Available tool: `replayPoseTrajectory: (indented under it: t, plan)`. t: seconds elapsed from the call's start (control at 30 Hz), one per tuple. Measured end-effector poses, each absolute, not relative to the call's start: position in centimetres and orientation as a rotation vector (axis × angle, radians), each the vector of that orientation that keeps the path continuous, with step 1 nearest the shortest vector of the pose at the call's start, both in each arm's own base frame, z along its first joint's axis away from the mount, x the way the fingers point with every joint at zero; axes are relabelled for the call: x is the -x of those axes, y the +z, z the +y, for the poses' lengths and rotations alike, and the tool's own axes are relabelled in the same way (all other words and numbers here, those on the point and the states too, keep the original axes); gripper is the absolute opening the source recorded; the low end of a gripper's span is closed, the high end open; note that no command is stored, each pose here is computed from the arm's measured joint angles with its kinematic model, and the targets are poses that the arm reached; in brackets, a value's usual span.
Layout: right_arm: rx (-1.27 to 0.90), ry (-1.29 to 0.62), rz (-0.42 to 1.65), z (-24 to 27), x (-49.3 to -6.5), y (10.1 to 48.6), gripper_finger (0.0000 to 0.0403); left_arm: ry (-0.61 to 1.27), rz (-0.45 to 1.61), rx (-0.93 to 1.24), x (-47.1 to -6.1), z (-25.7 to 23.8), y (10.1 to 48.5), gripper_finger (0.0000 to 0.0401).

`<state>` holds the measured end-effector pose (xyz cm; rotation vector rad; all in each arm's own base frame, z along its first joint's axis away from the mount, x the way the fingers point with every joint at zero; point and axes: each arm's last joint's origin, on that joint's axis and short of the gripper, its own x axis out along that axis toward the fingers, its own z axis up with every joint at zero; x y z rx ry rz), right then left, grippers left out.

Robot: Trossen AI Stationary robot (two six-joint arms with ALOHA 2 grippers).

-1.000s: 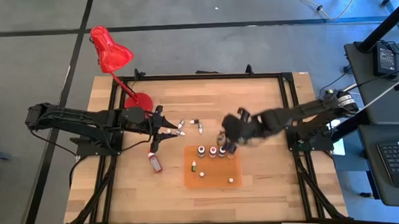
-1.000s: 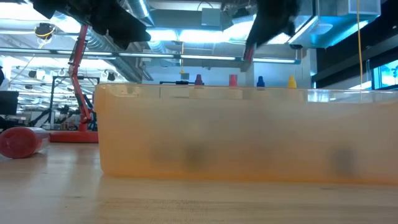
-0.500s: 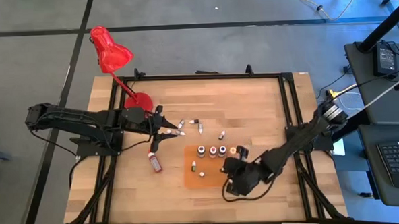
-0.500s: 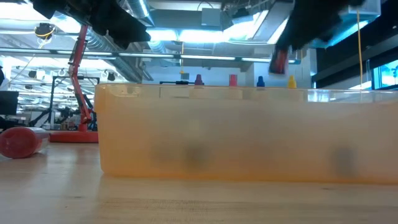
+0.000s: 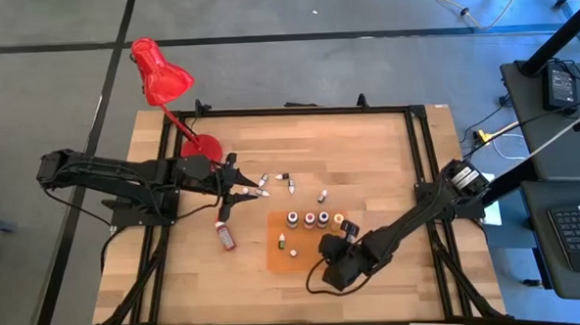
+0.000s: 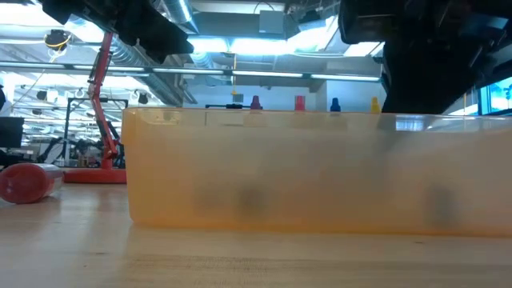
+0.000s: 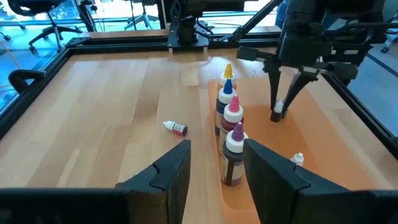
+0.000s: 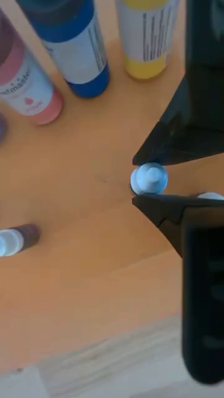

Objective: Pick & Place food coloring
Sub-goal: Put the top small red food coloring bottle into the orange bin, then put the left small red food coloring bottle into the orange bin

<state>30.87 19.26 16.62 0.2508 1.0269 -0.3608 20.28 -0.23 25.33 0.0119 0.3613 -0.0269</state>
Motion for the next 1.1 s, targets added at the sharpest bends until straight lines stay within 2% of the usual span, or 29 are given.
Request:
replayPoseTrajectory:
  t: [0.17,0.57,0.7,0.83,1.1]
  plan:
    - [-0.278,-0.358,1.04,19.3,-30.9,16.6,0.0099,-0.026,0.386,0.011,-20.2,-0.2,25.1,0.0144]
    - [-0.283,-0.339,1.059,19.4,-30.8,16.6,0.0098,-0.017,0.515,0.04,-19.7,-0.2,24.0,0.0144]
    - [-0.292,-0.293,1.103,19.5,-30.9,16.7,0.0099,0.066,0.538,0.018,-19.5,0.0,23.8,0.0146]
    - [-0.27,-0.28,1.079,19.8,-31.5,18.1,0.0099,0.15,0.593,0.007,-19.2,0.2,23.3,0.0163]
    - [-0.026,-0.41,1.103,19.4,-30.8,23.0,0.01,0.242,0.735,0.158,-18.2,0.8,22.1,0.0229]
